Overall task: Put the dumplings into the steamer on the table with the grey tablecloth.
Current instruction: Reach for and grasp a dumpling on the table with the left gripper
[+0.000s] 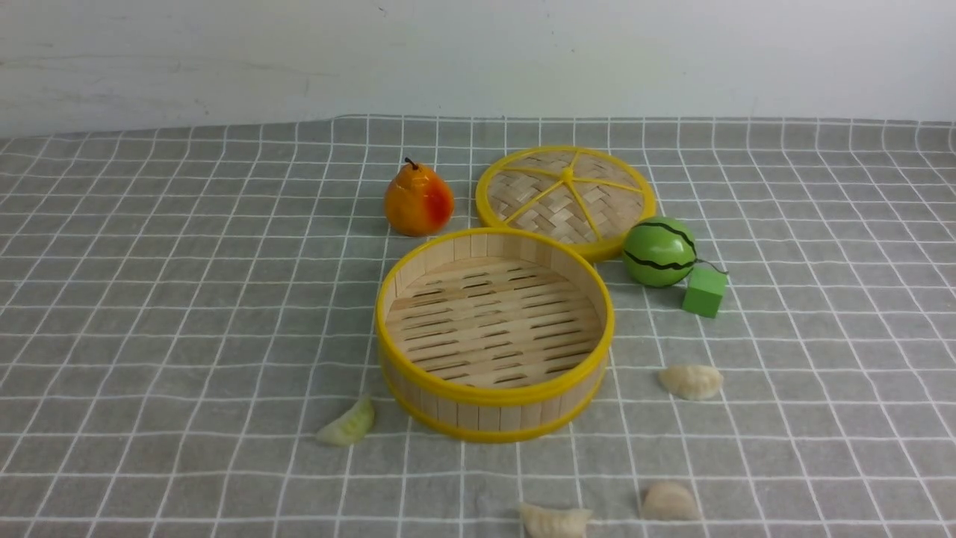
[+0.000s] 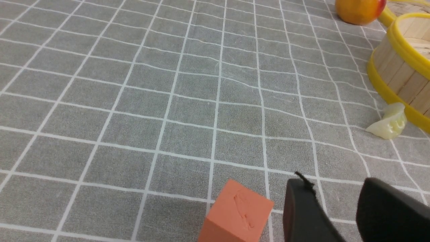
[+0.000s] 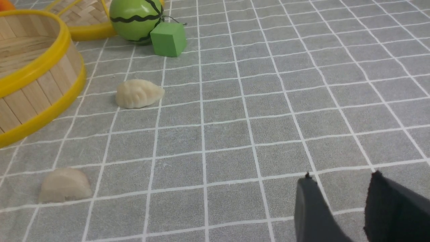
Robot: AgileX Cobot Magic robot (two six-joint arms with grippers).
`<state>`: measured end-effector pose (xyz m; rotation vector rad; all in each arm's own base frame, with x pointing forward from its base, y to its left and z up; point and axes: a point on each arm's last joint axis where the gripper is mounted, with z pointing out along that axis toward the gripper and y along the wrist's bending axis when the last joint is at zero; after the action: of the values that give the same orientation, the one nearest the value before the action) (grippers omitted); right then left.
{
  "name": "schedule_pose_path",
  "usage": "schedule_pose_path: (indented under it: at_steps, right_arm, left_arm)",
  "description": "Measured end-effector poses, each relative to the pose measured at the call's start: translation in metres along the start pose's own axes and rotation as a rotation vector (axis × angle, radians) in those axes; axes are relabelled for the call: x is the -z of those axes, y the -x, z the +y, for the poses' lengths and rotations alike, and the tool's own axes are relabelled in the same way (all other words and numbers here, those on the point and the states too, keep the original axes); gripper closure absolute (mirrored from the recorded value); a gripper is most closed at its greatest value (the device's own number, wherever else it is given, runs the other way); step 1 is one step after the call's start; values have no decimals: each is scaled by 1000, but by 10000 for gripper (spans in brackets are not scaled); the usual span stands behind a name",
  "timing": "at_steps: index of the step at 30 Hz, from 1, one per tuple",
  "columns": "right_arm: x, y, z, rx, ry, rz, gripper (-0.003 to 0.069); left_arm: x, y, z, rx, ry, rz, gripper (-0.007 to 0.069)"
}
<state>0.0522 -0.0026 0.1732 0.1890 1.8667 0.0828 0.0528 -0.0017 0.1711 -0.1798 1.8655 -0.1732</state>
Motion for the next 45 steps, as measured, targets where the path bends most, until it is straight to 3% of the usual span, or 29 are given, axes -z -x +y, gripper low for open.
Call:
schedule_pose_path:
  at_steps: [18, 26, 28, 31, 35, 37, 40, 45]
  right_arm:
    - [0, 0, 0, -6, 2, 0, 419]
    - [0, 0, 0, -9, 4, 0, 419]
    - [0, 0, 1, -32, 13, -1, 419]
    - [0, 0, 7, -236, 73, 5, 419]
    - [1, 0, 18, -755, 204, 61, 419]
    - [2, 1, 22, -917, 248, 85, 419]
    - [3, 3, 25, -1009, 281, 94, 419]
    - [3, 4, 25, -988, 290, 82, 419]
  left_arm:
    - [0, 1, 0, -9, 2, -9, 388]
    - [0, 2, -4, 102, -43, -23, 388]
    - [0, 3, -6, 171, -69, -23, 388]
    - [1, 4, -13, 448, -146, -10, 388]
    - [4, 10, -23, 1029, -290, 38, 388]
    - [5, 13, -26, 1218, -341, 53, 388]
    - [6, 17, -26, 1342, -378, 40, 388]
    - [6, 19, -26, 1345, -386, 24, 388]
